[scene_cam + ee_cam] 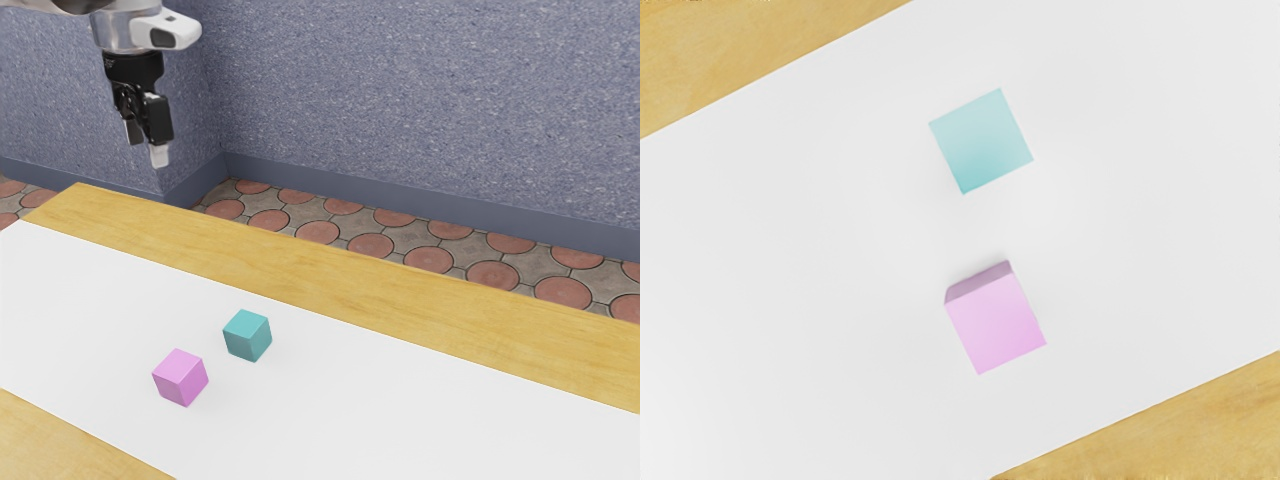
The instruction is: Pick up the blue block with one arm, and put the blue block on the pink block with one arm
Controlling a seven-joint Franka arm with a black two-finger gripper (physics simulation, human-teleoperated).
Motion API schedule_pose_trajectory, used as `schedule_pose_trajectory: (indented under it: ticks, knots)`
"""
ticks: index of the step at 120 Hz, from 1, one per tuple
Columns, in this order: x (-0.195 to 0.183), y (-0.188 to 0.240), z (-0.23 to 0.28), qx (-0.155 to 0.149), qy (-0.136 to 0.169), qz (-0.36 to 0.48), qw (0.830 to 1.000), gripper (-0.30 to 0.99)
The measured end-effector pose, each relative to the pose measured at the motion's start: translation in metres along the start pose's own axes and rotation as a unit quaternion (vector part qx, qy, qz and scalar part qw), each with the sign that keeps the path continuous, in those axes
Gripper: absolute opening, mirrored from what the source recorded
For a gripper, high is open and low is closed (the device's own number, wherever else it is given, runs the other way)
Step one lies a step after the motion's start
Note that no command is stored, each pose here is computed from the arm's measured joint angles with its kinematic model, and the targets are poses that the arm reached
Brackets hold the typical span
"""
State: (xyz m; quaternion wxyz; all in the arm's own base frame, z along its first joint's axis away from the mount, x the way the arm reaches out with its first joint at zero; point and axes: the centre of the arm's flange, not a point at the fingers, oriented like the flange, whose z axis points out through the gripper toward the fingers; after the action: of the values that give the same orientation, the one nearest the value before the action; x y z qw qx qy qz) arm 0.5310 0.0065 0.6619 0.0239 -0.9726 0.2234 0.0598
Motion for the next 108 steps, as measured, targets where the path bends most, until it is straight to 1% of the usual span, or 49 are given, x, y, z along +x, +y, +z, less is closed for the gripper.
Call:
schedule_pose_trajectory:
  ticks: [20,24,29,31,34,36,43,49,54,58,66,71,78,89,96,108]
  knots:
    - [0.000,0.000,0.001,-0.002,-0.002,0.028,1.000,0.69]
    - [-0.002,0.001,-0.006,0.002,0.004,0.030,1.000,0.69]
    - [-0.021,0.005,-0.060,0.027,0.052,0.025,0.998,0.69]
    - [-0.027,0.007,-0.076,0.035,0.067,0.022,0.997,0.69]
    - [-0.027,0.006,-0.087,0.041,0.078,0.017,0.996,0.69]
    - [-0.019,0.003,-0.084,0.039,0.076,0.016,0.996,0.69]
    - [0.027,0.000,-0.049,0.025,0.049,0.022,0.998,0.69]
    - [0.074,0.024,-0.012,0.014,0.021,0.048,0.999,0.69]
    - [0.096,0.038,0.006,0.012,0.008,0.058,0.998,0.69]
    - [0.110,0.042,0.021,0.016,-0.003,0.060,0.998,0.69]
    - [0.144,0.032,0.067,0.017,-0.019,0.053,0.998,0.69]
    - [0.164,0.013,0.104,0.013,-0.028,0.040,0.999,0.69]
    - [0.184,-0.008,0.149,0.009,-0.034,0.026,0.999,0.69]
    - [0.202,-0.037,0.205,-0.001,-0.035,0.003,0.999,0.69]
    - [0.212,-0.044,0.233,-0.007,-0.032,-0.003,0.999,0.69]
    - [0.225,-0.042,0.268,-0.009,-0.019,-0.012,1.000,0.69]
